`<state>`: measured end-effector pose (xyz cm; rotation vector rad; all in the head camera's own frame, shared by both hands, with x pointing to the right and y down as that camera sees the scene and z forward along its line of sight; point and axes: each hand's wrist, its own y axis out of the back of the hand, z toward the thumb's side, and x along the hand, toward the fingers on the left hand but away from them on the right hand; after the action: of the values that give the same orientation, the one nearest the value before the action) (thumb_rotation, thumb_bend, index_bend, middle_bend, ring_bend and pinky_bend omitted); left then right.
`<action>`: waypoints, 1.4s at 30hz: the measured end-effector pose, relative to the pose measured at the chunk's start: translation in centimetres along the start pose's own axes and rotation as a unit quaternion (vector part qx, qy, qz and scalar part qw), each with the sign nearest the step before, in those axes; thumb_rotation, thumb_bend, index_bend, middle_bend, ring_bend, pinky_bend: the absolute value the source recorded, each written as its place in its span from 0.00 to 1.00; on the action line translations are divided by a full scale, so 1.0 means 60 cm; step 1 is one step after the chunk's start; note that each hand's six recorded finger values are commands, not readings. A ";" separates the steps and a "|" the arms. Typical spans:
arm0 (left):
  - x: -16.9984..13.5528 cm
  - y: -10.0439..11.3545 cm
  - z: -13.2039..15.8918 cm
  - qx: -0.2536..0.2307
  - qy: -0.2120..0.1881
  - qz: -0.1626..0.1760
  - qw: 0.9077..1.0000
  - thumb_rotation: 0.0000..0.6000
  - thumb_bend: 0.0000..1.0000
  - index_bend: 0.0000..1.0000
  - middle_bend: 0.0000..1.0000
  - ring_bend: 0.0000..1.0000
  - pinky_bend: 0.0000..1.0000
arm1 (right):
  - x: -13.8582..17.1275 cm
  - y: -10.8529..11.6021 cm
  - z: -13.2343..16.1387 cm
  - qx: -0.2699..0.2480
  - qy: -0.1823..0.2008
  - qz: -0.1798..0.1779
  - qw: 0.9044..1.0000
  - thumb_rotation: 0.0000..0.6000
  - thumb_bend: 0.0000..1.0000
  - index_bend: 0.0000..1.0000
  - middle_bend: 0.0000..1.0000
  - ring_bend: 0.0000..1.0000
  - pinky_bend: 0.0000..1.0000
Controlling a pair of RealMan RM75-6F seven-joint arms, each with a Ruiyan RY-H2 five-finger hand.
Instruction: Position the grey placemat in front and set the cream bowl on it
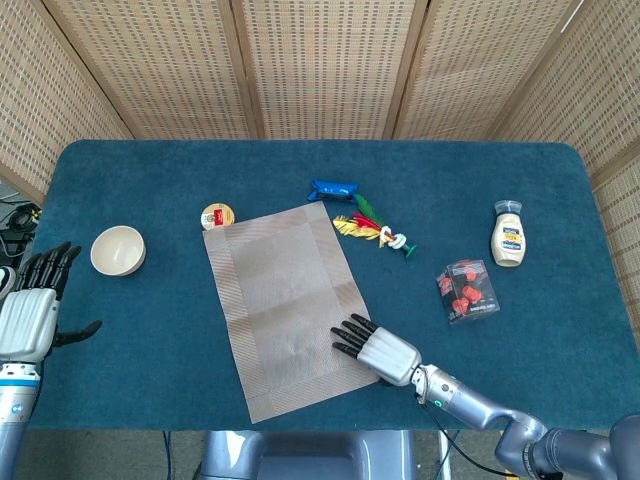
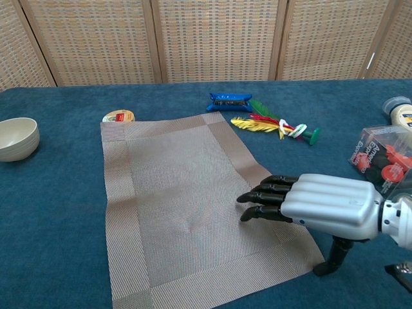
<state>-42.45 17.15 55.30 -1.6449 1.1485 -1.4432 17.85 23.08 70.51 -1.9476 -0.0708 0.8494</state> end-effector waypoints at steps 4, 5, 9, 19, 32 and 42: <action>0.000 0.000 -0.002 -0.001 0.001 -0.002 1.000 1.00 0.00 0.00 0.00 0.00 0.00 | 0.001 0.002 0.002 -0.004 0.002 -0.002 1.000 1.00 0.00 0.15 0.00 0.00 0.00; 0.001 0.000 -0.002 -0.001 0.001 -0.002 1.000 1.00 0.00 0.00 0.00 0.00 0.00 | 0.003 0.002 0.001 -0.005 0.002 -0.001 1.000 1.00 0.00 0.15 0.00 0.00 0.00; 0.001 -0.001 -0.002 0.000 0.001 -0.006 1.000 1.00 0.00 0.00 0.00 0.00 0.00 | 0.016 0.000 0.001 -0.004 0.006 0.008 1.000 1.00 0.00 0.15 0.00 0.00 0.00; 0.000 -0.002 0.001 0.002 0.000 -0.007 1.000 1.00 0.00 0.00 0.00 0.00 0.00 | 0.017 -0.009 0.007 -0.002 0.012 0.016 1.000 1.00 0.02 0.15 0.00 0.00 0.00; 0.001 -0.001 0.001 0.000 -0.003 -0.007 1.000 1.00 0.00 0.00 0.00 0.00 0.00 | -0.013 0.000 -0.006 -0.004 -0.002 -0.006 1.000 1.00 0.49 0.17 0.00 0.00 0.00; 0.000 -0.002 0.003 0.001 -0.005 -0.008 1.000 1.00 0.00 0.00 0.00 0.00 0.00 | -0.023 0.016 -0.002 -0.014 0.004 -0.027 1.000 1.00 0.75 0.28 0.00 0.00 0.00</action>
<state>-42.26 17.18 55.39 -1.6621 1.1300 -1.4437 16.61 21.94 70.53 -1.9668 -0.1306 0.8089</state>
